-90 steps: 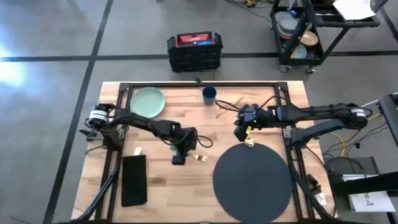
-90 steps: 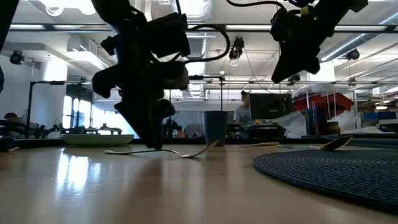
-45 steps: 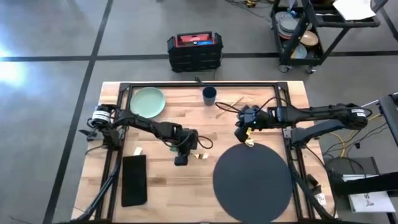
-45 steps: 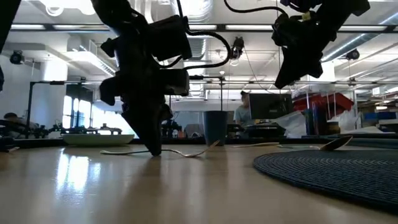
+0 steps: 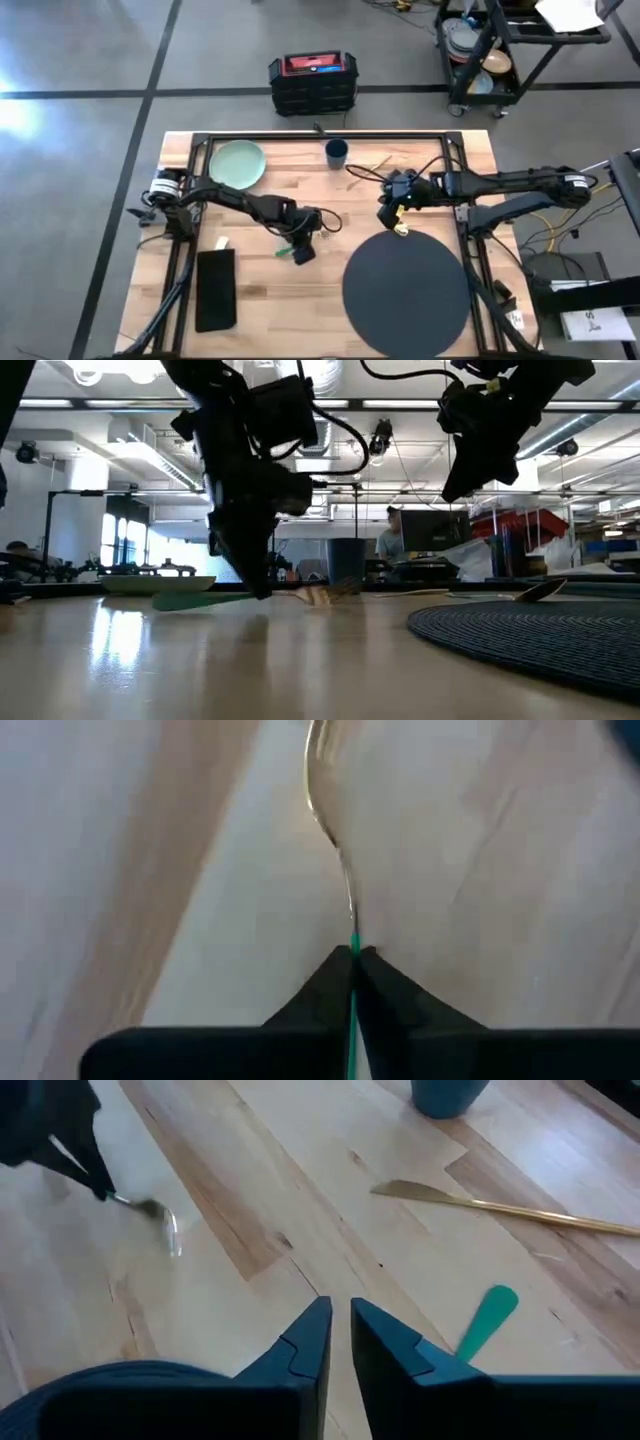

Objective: Set table place
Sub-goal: Adjust the gold knife

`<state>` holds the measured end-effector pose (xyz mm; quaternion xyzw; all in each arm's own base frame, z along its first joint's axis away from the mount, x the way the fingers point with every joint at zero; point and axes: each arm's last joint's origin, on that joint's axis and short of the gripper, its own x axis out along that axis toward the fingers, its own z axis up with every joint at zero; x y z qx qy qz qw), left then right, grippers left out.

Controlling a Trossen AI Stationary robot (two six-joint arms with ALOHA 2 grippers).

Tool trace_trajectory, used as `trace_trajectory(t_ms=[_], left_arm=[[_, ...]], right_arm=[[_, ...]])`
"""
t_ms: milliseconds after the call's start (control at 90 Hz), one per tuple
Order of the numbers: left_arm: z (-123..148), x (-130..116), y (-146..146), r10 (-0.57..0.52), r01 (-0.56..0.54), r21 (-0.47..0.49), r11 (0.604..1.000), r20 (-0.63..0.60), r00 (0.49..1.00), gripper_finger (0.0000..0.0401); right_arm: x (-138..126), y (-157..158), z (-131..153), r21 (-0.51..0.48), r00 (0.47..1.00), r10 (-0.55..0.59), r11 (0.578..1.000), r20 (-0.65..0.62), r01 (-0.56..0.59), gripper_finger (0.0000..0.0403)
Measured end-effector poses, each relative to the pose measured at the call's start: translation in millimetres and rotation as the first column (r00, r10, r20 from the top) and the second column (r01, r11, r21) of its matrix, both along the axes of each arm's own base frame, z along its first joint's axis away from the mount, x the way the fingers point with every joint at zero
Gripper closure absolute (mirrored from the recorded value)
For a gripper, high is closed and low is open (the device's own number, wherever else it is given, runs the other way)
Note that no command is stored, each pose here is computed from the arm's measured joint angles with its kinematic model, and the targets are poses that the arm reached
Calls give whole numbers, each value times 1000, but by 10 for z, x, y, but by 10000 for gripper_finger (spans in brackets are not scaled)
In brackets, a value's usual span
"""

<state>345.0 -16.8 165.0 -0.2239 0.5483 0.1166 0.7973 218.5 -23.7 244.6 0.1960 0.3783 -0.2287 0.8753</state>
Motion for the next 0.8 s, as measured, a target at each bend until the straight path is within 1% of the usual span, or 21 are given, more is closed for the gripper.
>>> trace_trajectory(t_ms=[100, 178, 278, 422, 467, 567, 611, 800], left_arm=[[50, -54, -21, 134, -133, 13, 991, -41, 990, 401], [104, -110, -53, 260, -259, 15, 966, -57, 964, 401], [175, -194, -123, 419, -418, 29, 908, -68, 905, 401], [222, -317, -287, 600, -600, 40, 799, -92, 794, 401], [236, -372, -351, 643, -643, 46, 765, -111, 758, 401], [235, -518, -522, 723, -719, 92, 689, -167, 671, 401], [244, -575, -610, 746, -742, 101, 663, -177, 642, 401], [332, -838, -974, 809, -810, 108, 576, -220, 546, 401]], right_arm=[[0, 0, 0, -8, 1000, 10, 1000, -4, -10, 377], [0, 0, 0, -17, 1000, 21, 1000, -7, -21, 379], [1, 0, 1, -24, 999, 30, 999, -9, -31, 378], [6, -1, 5, -32, 999, 38, 999, -5, -38, 373], [6, 0, 5, -33, 999, 40, 999, -6, -40, 373], [6, 0, 6, -34, 999, 41, 999, -5, -41, 377], [6, 0, 5, -34, 999, 42, 999, -6, -42, 379], [20, -2, 19, -42, 999, 48, 998, 12, -47, 375]])
